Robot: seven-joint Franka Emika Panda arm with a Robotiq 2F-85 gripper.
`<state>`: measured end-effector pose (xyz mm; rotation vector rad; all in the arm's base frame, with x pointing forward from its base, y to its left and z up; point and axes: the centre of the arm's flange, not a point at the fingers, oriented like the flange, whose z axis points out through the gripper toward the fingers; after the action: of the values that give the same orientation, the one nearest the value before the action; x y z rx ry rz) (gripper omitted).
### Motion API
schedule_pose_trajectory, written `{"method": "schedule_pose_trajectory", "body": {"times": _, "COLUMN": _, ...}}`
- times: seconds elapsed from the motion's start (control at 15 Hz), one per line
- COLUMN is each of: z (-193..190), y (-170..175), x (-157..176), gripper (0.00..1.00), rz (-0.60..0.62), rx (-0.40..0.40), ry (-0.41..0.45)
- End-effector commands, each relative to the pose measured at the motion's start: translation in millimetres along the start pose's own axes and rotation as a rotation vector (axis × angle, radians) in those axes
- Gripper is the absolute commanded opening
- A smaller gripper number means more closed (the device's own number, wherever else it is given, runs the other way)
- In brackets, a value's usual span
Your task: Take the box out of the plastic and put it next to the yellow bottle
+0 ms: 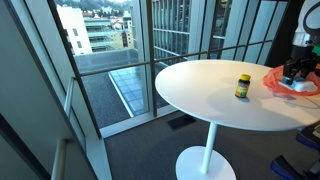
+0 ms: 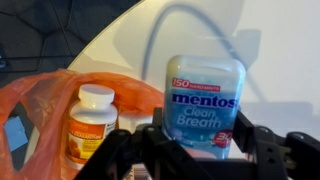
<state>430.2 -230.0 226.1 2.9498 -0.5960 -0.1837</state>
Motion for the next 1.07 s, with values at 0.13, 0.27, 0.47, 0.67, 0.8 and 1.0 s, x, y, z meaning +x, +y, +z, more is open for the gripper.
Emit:
{"method": "schedule_pose_trajectory", "body": {"times": 0.13, "z": -35.3, "y": -36.1, "x": -7.7, "gripper": 0.41, "rz": -0.094, "rx": 0.011, "ry": 0.025}}
{"method": "schedule_pose_trajectory", "body": {"times": 0.27, "z": -47.5, "y": -51.1, "x": -3.7, "gripper": 0.41, "rz": -0.122, "rx": 0.016, "ry": 0.032}}
{"method": "schedule_pose_trajectory", "body": {"times": 0.47, "z": -63.2, "y": -64.0, "x": -0.9, "gripper": 0.41, "rz": -0.148, "rx": 0.035, "ry": 0.016}}
{"method": "schedule_pose_trajectory", "body": {"times": 0.67, "z": -52.8, "y": -65.9, "x": -3.2, "gripper": 0.66, "rz": -0.135, "rx": 0.029, "ry": 0.015}}
{"method": "schedule_pose_trajectory", "body": {"times": 0.8, "z": -55.6, "y": -64.8, "x": -3.8, "gripper": 0.66, "rz": -0.134, "rx": 0.032, "ry": 0.014}}
{"method": "schedule_pose_trajectory", "body": {"times": 1.0, "z": -55.5, "y": -64.1, "x": -3.8, "gripper": 0.41, "rz": -0.133, "rx": 0.032, "ry": 0.013}}
